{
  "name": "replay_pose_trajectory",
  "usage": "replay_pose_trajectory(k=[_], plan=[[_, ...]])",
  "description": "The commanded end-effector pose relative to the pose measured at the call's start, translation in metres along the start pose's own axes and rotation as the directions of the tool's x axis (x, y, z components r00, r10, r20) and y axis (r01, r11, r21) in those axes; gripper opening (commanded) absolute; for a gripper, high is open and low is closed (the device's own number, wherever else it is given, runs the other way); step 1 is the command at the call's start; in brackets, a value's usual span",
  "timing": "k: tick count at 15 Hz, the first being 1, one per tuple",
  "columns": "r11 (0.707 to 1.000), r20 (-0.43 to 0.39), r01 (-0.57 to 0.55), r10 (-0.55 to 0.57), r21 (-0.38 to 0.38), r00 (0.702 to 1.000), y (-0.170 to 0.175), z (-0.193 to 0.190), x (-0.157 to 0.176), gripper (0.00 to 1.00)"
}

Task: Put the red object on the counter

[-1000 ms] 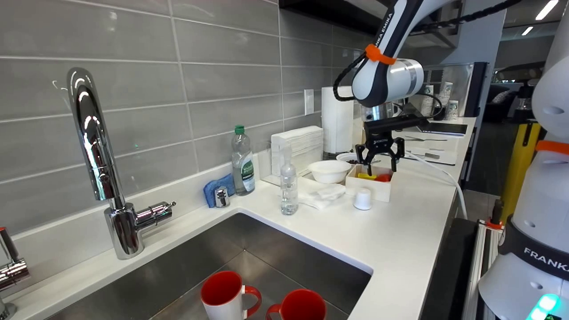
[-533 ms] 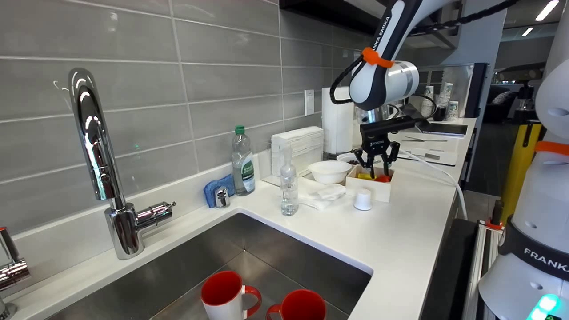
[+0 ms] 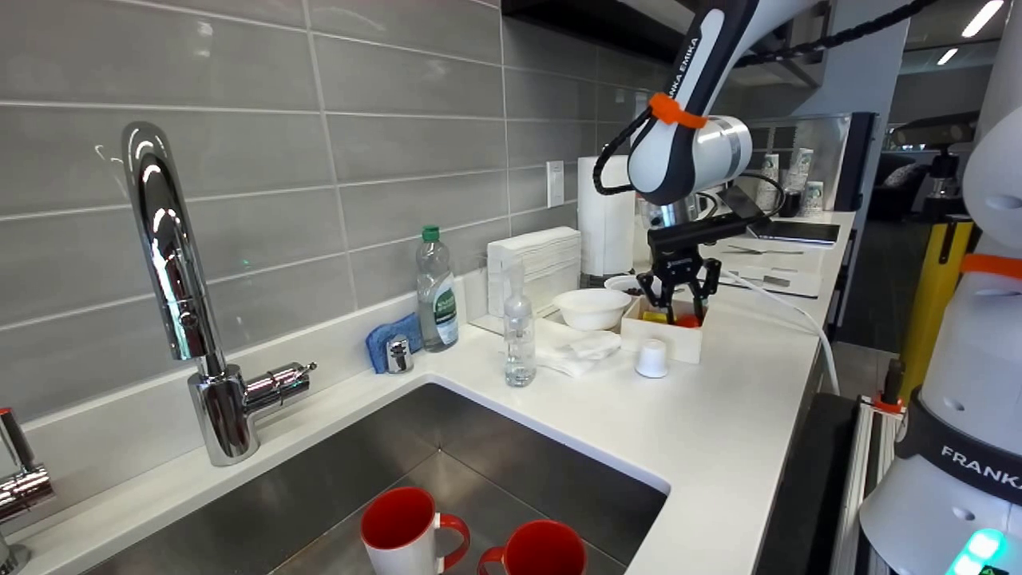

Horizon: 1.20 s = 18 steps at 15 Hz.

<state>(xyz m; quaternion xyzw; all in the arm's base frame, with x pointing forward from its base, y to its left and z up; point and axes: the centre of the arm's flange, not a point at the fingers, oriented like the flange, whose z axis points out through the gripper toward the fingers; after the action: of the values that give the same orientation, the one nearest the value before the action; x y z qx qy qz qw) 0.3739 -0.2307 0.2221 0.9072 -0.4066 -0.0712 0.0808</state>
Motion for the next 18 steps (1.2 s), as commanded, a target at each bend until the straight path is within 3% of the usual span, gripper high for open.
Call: replay_pose_trajectory(k=[1, 3, 4, 9, 15, 18], plan=[[1.000, -0.015, -0.012, 0.012, -0.016, 1.000, -0.002, 0.004, 0.002, 0.18], [1.000, -0.013, -0.013, 0.013, -0.015, 1.000, -0.002, 0.004, 0.001, 0.02], [1.000, -0.013, -0.013, 0.013, -0.014, 1.000, -0.002, 0.004, 0.001, 0.00], [1.000, -0.021, -0.025, 0.025, 0.004, 0.999, 0.000, -0.012, 0.004, 0.02], [0.997, -0.061, -0.027, 0.031, 0.068, 0.998, 0.010, -0.078, 0.009, 0.01], [0.995, -0.066, 0.004, 0.002, 0.095, 0.998, 0.013, -0.112, -0.011, 0.01]])
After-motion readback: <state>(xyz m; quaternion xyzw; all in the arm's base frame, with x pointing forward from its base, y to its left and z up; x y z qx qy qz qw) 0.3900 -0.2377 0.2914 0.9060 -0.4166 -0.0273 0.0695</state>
